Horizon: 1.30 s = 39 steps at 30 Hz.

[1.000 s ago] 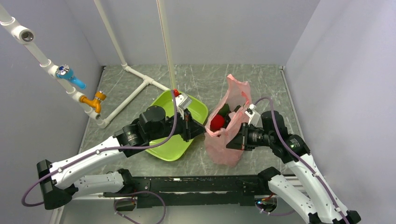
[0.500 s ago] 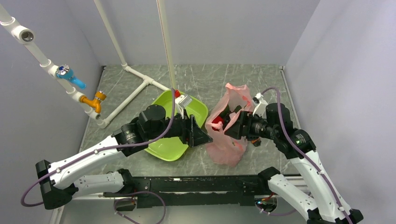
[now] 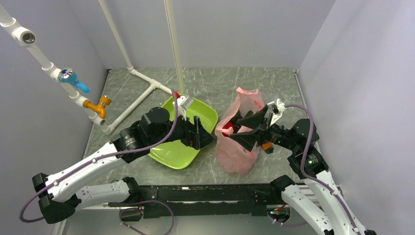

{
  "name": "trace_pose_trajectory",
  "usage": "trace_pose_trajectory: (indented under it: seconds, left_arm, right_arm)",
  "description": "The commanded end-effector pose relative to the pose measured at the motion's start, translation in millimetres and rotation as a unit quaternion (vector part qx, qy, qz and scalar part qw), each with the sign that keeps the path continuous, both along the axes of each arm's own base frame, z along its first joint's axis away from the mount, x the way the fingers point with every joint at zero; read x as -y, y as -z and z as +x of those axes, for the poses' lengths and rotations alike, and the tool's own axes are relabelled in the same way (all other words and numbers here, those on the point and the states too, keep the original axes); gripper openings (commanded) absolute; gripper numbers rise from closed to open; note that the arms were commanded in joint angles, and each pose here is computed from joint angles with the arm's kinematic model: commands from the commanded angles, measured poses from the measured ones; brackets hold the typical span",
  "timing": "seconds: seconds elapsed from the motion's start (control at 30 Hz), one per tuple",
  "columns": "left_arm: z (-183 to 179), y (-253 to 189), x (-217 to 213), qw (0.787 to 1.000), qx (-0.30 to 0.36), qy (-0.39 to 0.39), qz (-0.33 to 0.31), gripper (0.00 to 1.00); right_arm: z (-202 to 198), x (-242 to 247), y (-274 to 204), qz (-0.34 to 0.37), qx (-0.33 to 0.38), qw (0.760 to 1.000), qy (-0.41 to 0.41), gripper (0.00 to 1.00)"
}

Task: Take the fake fruits out of the plastic bag
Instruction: Adjust the plastic bag at the center of the board.

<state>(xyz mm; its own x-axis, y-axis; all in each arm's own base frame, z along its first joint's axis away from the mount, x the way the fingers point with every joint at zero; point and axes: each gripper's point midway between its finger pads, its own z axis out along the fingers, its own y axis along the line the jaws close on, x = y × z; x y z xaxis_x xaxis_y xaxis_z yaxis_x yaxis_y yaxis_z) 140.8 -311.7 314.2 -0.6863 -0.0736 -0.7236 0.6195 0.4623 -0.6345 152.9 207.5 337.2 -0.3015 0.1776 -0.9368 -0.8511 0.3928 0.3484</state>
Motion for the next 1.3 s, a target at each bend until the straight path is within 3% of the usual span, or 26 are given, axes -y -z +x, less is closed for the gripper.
trace_pose_trajectory:
  seconds: [0.0,0.13,0.2,0.33,0.4,0.6,0.83,1.03,1.27]
  left_arm:
    - [4.9,-36.9,-8.3,0.998,0.030,-0.009,-0.047,0.98]
    - [6.5,-35.2,-12.6,0.998,0.020,-0.011,-0.065,0.97]
    - [6.2,-32.2,-12.1,0.997,0.014,-0.011,-0.073,0.94]
    - [7.0,-27.9,-8.5,0.996,0.003,-0.008,-0.091,0.90]
    - [8.5,-26.7,-7.1,0.996,0.004,-0.007,-0.093,0.91]
    - [19.9,-17.3,0.8,0.998,0.006,-0.002,-0.064,0.96]
    - [52.2,1.7,13.2,0.999,0.003,-0.031,-0.023,0.94]
    - [80.6,12.9,41.8,1.000,0.001,-0.016,0.020,0.98]
    - [106.3,38.5,70.8,0.998,-0.009,0.000,0.060,0.97]
  right_arm:
    - [-5.9,-18.1,-23.6,0.018,0.110,0.991,-0.078,0.80]
    - [-2.2,-32.3,-14.7,0.000,0.093,0.990,-0.102,0.73]
    - [-3.4,-32.2,-17.3,-0.003,0.092,0.991,-0.099,0.64]
    - [-21.4,-32.9,-14.6,-0.008,0.018,0.991,-0.130,0.16]
    - [-38.7,-32.6,-9.2,-0.005,-0.041,0.987,-0.154,0.00]
    - [-95.4,-19.1,27.9,-0.034,-0.207,0.959,-0.191,0.00]
    - [-111.7,1.1,98.6,-0.119,-0.344,0.921,-0.138,0.01]
    - [-120.8,9.5,135.3,-0.153,-0.390,0.899,-0.130,0.17]
    - [-114.8,14.0,148.1,-0.160,-0.391,0.901,-0.095,0.16]
